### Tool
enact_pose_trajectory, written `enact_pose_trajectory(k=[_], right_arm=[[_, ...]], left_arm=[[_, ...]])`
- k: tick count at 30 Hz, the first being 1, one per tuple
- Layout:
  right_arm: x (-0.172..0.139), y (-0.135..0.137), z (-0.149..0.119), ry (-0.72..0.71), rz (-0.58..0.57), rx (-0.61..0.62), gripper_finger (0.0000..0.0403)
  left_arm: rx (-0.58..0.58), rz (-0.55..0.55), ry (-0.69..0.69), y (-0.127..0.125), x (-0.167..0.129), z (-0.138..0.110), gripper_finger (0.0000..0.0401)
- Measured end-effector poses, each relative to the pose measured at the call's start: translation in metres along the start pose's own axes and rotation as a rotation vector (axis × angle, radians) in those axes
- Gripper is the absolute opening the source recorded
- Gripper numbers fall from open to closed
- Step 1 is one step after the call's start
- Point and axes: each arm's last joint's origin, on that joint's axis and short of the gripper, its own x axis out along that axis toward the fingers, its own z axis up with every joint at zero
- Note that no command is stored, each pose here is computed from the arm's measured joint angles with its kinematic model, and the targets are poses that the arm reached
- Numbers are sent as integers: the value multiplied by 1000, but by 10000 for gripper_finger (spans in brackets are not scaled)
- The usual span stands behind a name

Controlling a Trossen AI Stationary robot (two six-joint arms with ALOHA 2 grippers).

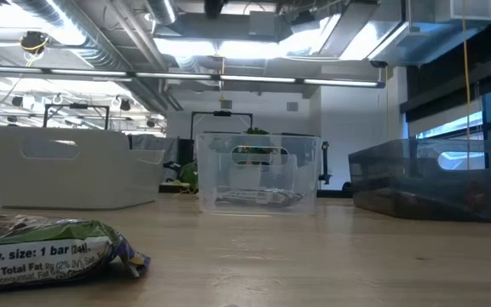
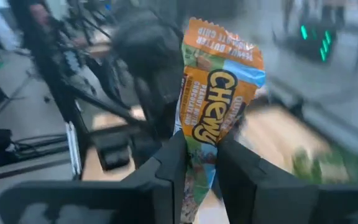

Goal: Pick and place Granola Bars by type
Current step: Put the yellow granola bar into the gray bin

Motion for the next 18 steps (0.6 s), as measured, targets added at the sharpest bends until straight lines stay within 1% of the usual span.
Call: enact_pose_trajectory(k=[4,6,8,11,14,18], right_arm=[[12,7,3,-63,39,-129,83],[16,8,4,-78,52,-158,83],[21,7,4,-75,73,-178,83],[28,6,1,-59,84,-206,83],[34,5,-1,-54,71,-212,83],[42,5,-5,-44,85,-217,83]], left_arm=[[-2,-24,-46,-5,-2,4,203],[-66,-7,-62,-7,-3,5,210],[-111,-3,-58,-8,-3,4,215],[-143,-25,-53,-8,-3,4,219],[-139,-61,-54,-12,-5,4,219],[-125,-101,-57,-18,-7,4,216]])
